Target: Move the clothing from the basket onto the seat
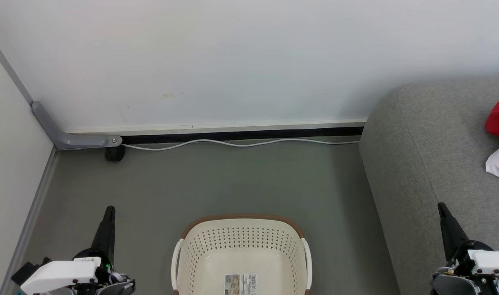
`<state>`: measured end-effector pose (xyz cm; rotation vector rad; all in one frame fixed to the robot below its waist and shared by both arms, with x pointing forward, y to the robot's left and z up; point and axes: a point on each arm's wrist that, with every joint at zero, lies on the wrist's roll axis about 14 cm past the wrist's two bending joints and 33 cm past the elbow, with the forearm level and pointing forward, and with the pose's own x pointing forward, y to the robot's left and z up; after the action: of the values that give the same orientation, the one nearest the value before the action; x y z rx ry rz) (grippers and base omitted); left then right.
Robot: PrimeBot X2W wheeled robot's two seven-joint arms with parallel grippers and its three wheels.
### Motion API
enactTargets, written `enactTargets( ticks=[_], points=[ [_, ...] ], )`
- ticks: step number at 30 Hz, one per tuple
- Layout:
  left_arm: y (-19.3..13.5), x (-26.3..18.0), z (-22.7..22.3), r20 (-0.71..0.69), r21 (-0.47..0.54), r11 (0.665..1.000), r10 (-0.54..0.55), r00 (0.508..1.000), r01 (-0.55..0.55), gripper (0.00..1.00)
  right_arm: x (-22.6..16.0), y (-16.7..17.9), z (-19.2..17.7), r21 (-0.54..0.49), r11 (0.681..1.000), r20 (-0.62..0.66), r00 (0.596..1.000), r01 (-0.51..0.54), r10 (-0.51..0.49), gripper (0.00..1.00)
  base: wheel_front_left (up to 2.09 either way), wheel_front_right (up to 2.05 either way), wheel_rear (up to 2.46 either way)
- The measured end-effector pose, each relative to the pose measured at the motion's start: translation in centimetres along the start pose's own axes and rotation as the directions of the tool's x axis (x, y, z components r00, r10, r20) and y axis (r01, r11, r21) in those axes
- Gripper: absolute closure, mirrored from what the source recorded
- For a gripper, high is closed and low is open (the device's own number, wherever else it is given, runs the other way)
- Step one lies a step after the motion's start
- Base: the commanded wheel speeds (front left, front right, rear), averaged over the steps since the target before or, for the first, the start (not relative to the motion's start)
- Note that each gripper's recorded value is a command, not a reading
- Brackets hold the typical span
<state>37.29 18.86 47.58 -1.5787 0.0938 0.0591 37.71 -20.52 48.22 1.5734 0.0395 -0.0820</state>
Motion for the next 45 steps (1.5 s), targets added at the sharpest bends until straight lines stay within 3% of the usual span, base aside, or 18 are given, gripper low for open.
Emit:
enactTargets(
  ticks=[45],
  points=[
    [0.0,0.0,0.03,0.001,0.0,1.0,0.0,1.0,0.0,1.0,0.0,0.0,0.0,0.0,1.0,0.0,1.0,0.0,0.0,1.0,0.0,0.0,0.0]
  ],
)
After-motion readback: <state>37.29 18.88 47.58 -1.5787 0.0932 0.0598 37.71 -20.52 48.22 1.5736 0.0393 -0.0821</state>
